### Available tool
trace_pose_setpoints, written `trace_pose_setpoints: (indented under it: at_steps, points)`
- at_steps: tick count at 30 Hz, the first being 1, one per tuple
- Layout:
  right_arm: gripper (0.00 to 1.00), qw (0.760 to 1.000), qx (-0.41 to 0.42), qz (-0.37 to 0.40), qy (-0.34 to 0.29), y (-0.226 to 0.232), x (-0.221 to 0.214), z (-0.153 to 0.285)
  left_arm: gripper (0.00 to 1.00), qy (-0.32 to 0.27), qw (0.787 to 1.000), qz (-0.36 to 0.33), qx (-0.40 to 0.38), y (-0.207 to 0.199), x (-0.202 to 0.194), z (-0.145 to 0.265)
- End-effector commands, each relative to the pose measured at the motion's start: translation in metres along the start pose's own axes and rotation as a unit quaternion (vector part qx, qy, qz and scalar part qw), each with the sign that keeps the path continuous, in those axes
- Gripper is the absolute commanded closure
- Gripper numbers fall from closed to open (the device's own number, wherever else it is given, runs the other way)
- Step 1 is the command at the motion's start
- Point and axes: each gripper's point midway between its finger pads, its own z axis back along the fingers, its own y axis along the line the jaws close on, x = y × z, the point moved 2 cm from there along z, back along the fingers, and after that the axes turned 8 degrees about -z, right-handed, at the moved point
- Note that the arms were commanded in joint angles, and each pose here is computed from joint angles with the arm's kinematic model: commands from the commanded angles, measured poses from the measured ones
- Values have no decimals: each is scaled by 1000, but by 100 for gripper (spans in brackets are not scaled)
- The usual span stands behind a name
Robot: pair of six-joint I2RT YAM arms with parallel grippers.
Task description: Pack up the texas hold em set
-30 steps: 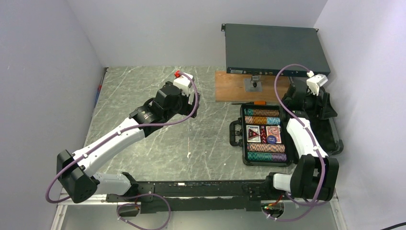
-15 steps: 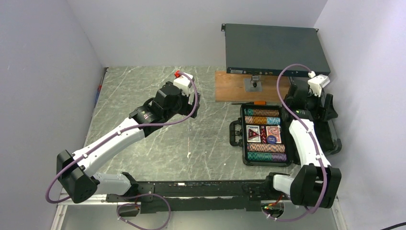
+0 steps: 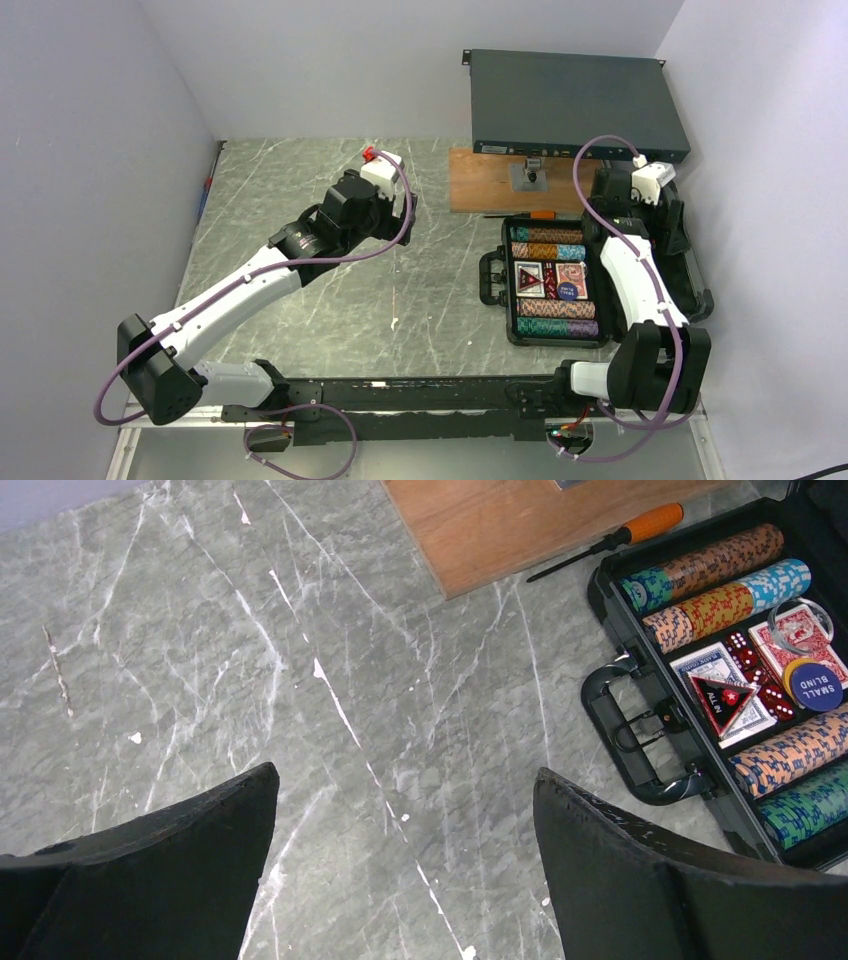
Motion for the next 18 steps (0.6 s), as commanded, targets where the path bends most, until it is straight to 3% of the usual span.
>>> trace_pose_setpoints:
  at_steps: [1, 12, 18]
  points:
    - [14, 998, -40, -37, -18, -17, 12, -2, 1, -15, 1000, 3, 17, 8, 8, 6]
    - [36, 996, -77, -27, -37, -31, 22, -10, 1, -18, 1000, 3, 15, 7, 10, 8]
    - [81, 997, -63, -40, -33, -33, 22, -10, 1, -21, 1000, 3, 17, 9, 12, 10]
